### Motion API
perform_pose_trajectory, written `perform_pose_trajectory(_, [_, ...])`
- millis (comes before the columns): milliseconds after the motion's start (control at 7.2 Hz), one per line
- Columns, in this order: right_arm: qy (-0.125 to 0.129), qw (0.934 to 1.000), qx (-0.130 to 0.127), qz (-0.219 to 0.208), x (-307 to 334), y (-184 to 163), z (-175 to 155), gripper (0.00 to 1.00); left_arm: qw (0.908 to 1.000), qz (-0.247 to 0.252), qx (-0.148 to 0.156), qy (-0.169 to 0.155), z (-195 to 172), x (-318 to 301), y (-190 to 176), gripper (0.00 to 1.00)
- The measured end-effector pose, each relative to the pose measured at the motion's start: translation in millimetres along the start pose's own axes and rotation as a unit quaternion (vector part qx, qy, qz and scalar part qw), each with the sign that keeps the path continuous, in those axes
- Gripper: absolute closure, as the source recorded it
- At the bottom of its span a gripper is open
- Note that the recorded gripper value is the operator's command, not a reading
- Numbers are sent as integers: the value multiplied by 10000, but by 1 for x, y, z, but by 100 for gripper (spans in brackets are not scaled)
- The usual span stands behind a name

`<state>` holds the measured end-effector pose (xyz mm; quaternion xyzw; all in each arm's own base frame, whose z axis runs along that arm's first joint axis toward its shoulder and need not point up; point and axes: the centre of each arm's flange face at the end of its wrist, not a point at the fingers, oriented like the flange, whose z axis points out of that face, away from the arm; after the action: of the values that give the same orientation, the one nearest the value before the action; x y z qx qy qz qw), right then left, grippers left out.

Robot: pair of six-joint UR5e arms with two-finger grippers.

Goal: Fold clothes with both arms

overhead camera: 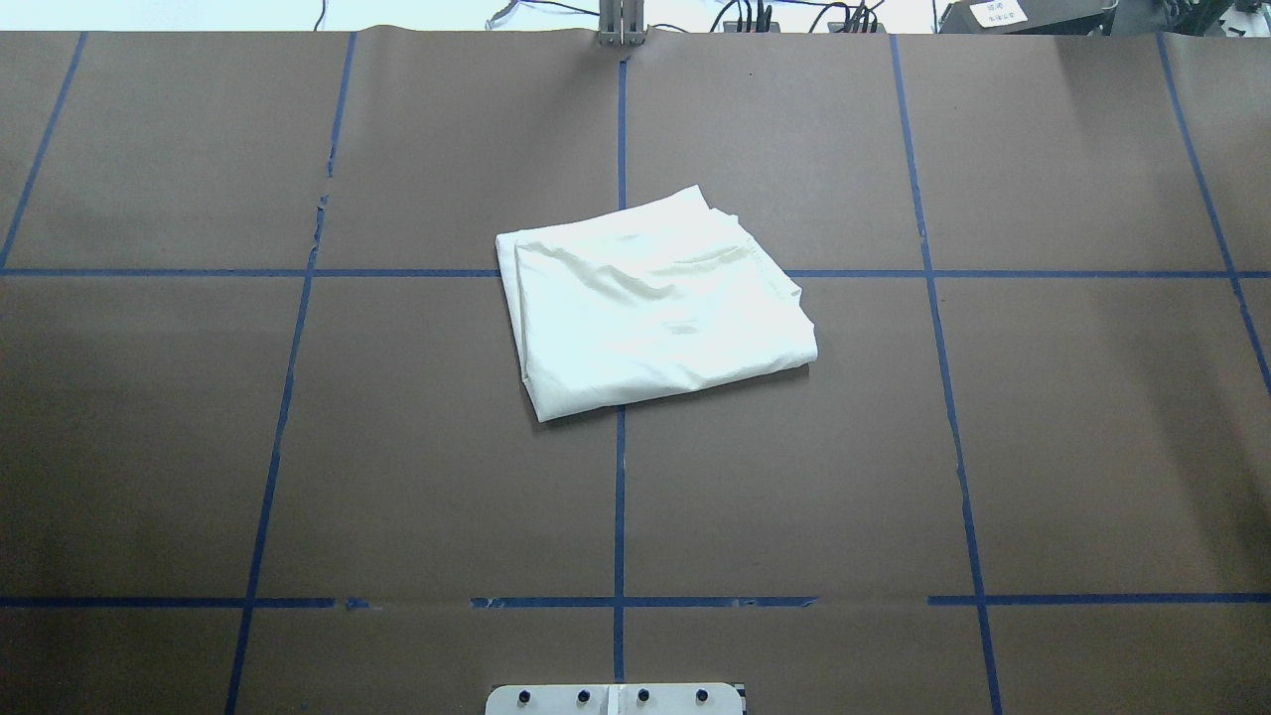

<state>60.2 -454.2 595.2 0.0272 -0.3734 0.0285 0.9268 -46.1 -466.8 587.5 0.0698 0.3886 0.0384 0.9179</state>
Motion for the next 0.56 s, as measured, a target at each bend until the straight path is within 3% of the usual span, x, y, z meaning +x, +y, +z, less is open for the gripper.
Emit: perform_pose_trajectory(556, [24,9999,-112,-66,-7,-5,11,0,9989,-368,-282,-69,-9,2,8,0])
